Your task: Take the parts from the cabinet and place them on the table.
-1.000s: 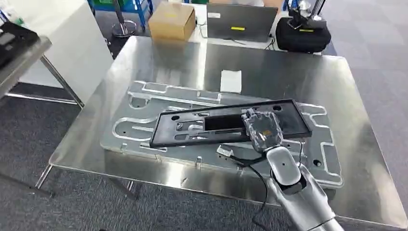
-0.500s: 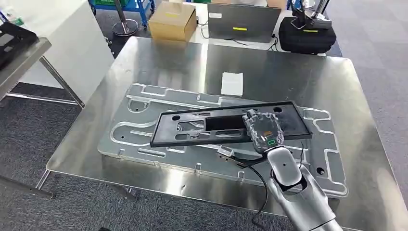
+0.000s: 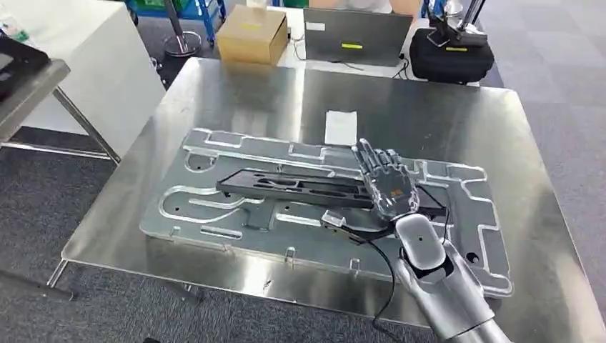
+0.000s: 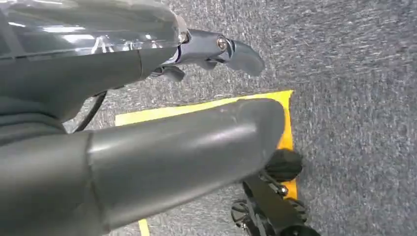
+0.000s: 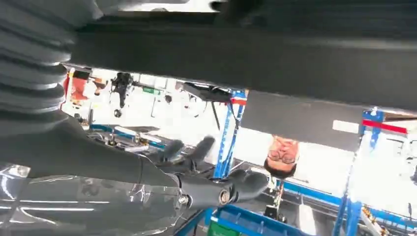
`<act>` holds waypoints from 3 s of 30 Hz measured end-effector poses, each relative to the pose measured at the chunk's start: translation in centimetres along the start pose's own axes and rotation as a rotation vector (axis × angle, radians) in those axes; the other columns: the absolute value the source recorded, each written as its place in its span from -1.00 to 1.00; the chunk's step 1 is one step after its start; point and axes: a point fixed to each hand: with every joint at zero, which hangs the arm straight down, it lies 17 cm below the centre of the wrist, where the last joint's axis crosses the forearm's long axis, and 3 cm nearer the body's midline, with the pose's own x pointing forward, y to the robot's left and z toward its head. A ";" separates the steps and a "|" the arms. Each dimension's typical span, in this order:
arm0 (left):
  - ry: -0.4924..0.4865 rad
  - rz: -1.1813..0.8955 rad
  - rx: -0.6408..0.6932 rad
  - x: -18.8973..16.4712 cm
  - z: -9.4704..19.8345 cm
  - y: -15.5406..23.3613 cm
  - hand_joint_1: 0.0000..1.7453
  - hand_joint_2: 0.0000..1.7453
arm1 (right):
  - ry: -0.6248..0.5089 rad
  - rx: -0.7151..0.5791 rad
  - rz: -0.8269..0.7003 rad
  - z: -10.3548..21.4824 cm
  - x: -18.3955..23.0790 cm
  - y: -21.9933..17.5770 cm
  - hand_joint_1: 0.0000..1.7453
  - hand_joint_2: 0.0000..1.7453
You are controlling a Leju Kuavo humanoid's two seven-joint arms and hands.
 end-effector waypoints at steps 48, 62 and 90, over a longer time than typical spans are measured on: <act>-0.014 0.039 -0.073 0.5 0.2 -1.5 -1.00 -1.00 | -0.032 0.095 -0.140 -0.9 2.1 1.3 -1.00 -1.00; -0.008 0.043 -0.047 0.2 0.2 -0.8 -1.00 -1.00 | 0.000 0.100 -0.152 -1.3 1.3 1.4 -1.00 -1.00; -0.009 0.091 -0.033 0.3 0.2 0.3 -1.00 -1.00 | 0.051 -0.080 -0.166 1.2 0.5 -1.6 -1.00 -1.00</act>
